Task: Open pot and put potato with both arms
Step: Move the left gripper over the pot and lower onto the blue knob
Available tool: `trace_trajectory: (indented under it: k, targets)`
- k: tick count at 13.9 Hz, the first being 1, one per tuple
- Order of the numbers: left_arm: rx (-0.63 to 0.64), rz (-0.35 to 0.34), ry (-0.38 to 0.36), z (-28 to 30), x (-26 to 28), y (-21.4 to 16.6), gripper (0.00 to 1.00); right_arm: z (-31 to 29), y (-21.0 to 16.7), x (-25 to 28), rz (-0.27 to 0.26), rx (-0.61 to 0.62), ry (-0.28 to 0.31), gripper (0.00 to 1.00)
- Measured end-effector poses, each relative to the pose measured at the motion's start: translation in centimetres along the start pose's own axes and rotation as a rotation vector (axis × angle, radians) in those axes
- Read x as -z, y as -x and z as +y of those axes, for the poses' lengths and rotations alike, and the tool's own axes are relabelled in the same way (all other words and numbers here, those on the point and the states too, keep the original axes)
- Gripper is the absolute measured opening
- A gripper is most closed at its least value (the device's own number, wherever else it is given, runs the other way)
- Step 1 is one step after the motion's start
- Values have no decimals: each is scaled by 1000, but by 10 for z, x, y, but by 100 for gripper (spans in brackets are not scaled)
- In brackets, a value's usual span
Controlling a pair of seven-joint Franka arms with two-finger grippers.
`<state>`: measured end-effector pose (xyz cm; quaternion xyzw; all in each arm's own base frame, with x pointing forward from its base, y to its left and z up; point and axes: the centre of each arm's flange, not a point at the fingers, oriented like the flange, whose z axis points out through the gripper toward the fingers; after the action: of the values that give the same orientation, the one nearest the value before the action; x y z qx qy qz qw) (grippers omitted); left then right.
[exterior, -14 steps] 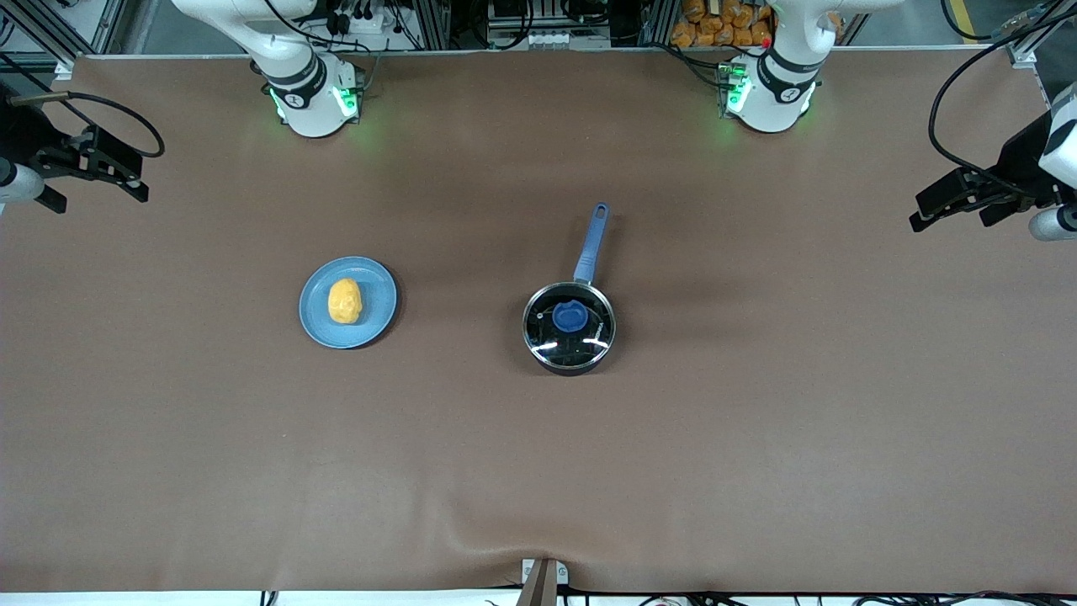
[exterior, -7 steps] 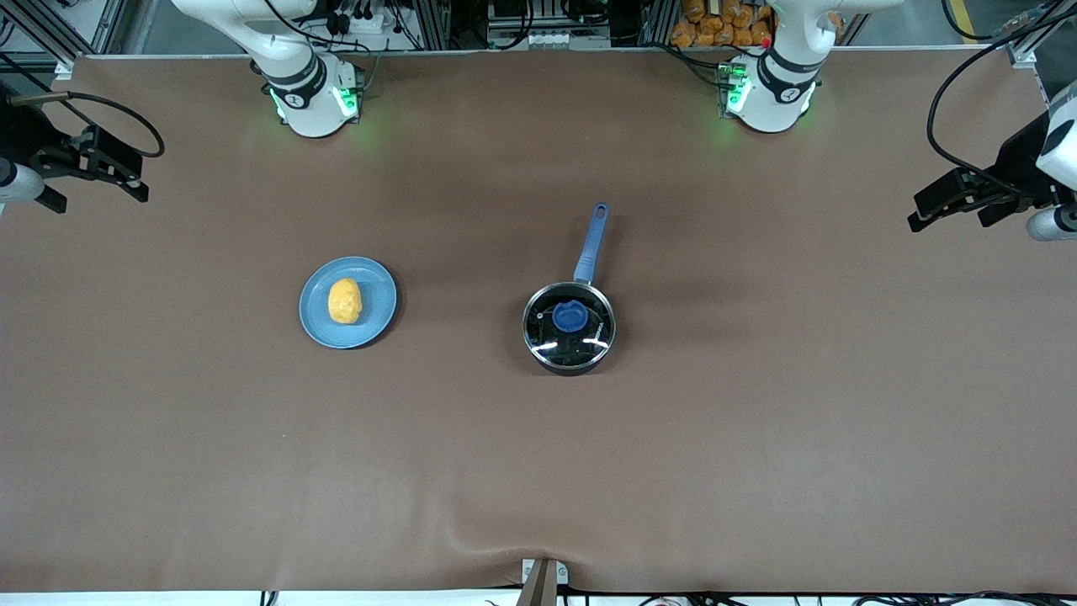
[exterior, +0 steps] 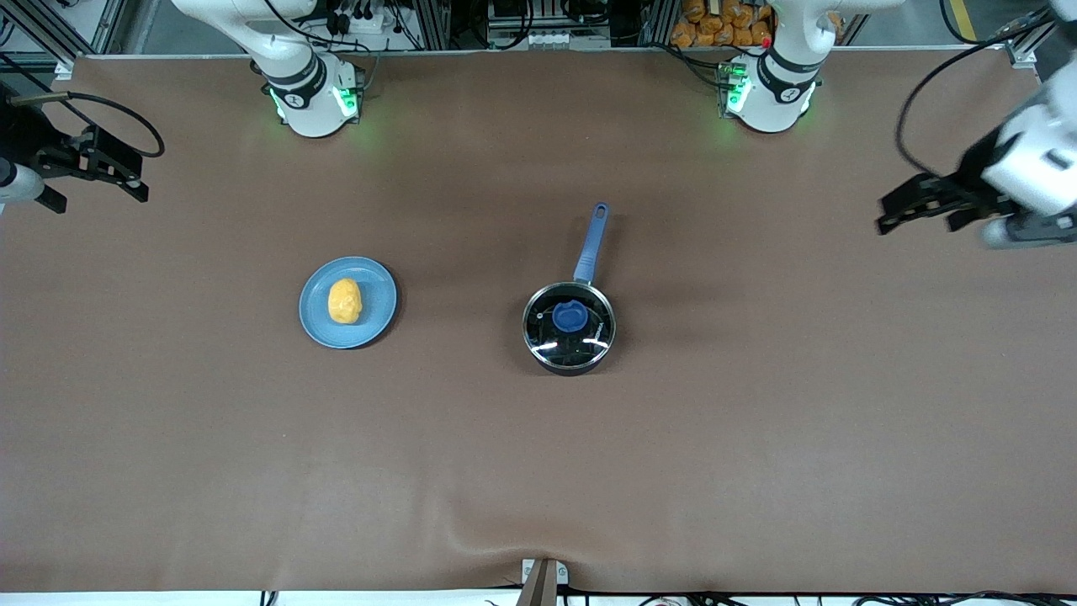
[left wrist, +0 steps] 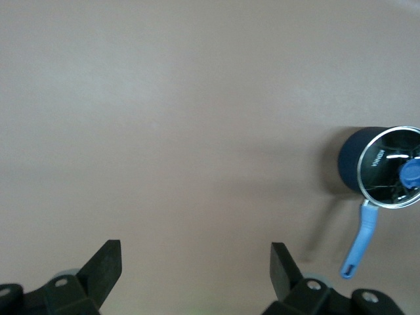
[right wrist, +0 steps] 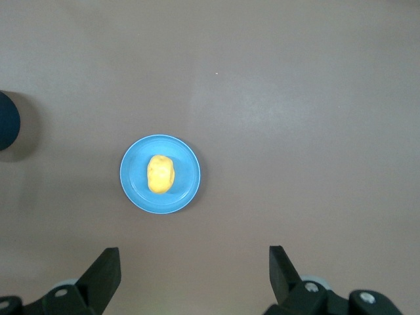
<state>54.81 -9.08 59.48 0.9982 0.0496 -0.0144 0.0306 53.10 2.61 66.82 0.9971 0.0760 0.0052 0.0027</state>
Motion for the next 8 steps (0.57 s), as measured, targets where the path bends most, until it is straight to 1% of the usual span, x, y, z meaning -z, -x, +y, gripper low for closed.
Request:
trace_trajectory:
  k: [4,8]
  targets:
    - [53,-24,8,115,-50,10,100,0,0,0,-1,0,0,100]
    - [94,-80,21,206,-111,19,100,0,0,0,-1,-1,0,100]
